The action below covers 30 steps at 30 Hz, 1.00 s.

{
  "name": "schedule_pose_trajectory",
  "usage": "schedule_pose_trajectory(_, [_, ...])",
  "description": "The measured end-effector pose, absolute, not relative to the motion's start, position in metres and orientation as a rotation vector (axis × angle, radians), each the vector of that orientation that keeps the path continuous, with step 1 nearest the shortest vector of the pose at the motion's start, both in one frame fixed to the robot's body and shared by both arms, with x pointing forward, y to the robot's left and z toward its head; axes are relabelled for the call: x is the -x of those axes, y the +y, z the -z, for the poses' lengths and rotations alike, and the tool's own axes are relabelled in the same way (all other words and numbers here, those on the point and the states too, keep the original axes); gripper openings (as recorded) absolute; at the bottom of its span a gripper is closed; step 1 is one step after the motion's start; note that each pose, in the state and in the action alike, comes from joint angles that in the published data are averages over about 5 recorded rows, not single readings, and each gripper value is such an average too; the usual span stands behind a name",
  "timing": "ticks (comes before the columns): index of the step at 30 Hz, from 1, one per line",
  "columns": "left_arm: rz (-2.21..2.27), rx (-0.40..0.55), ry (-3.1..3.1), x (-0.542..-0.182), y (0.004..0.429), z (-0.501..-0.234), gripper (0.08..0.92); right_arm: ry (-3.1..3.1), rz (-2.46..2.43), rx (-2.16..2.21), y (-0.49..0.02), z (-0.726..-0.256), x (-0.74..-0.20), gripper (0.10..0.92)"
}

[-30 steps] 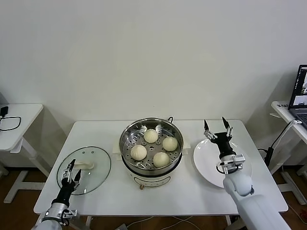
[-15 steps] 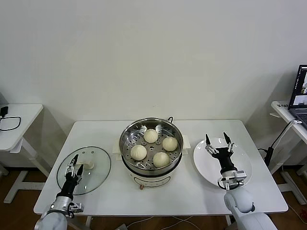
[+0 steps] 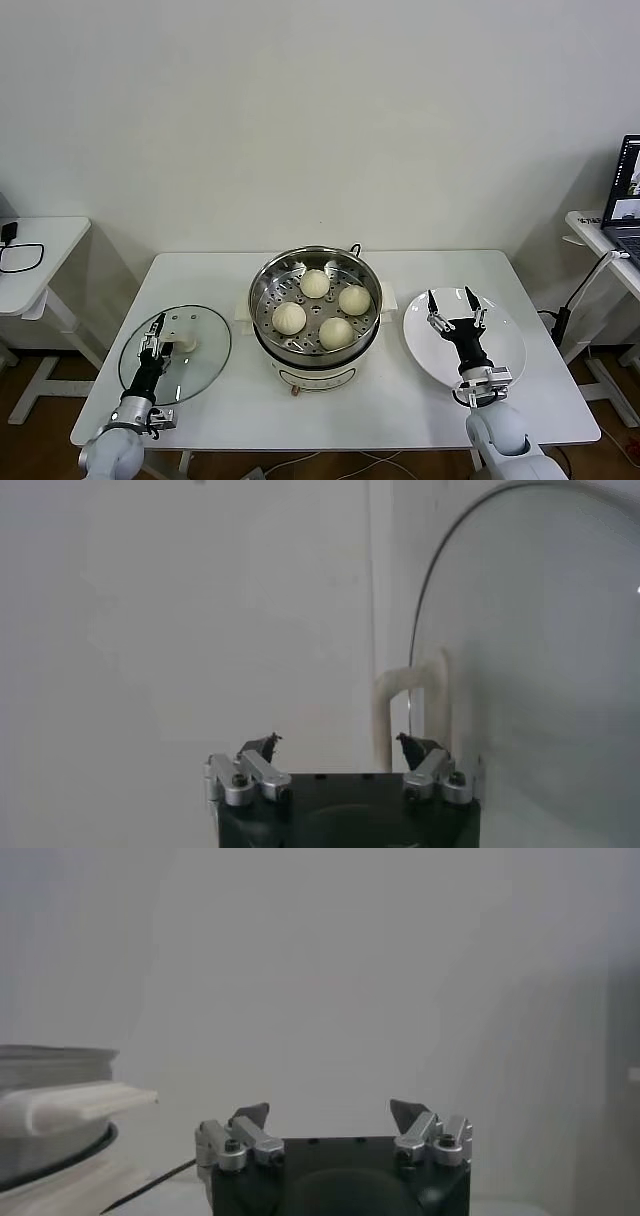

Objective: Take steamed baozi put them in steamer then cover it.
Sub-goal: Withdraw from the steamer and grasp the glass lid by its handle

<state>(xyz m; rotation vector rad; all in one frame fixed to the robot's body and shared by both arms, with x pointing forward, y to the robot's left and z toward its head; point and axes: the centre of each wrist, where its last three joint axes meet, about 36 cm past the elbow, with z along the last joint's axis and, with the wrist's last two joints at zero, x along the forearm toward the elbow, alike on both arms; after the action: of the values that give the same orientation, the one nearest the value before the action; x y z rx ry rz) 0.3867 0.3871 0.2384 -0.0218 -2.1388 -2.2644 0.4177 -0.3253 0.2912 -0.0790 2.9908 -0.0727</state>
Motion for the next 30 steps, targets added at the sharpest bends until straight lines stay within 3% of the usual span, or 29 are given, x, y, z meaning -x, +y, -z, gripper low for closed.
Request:
schedule_pose_trajectory(19, [2.239, 0.029, -2.150, -0.390, 0.386, -0.235, 0.239, 2.990, 0.094, 0.064, -0.328, -0.290, -0.418, 0.823])
schedule_pose_trajectory(25, [2.237, -0.007, -2.157, -0.388, 0.390, -0.248, 0.186, 2.991, 0.090, 0.063, -0.326, -0.289, -0.418, 0.823])
schedule_pose_trajectory(30, [2.255, -0.093, -2.178, -0.390, 0.395, -0.280, 0.186, 2.993, 0.090, 0.066, -0.323, -0.288, -0.417, 0.823])
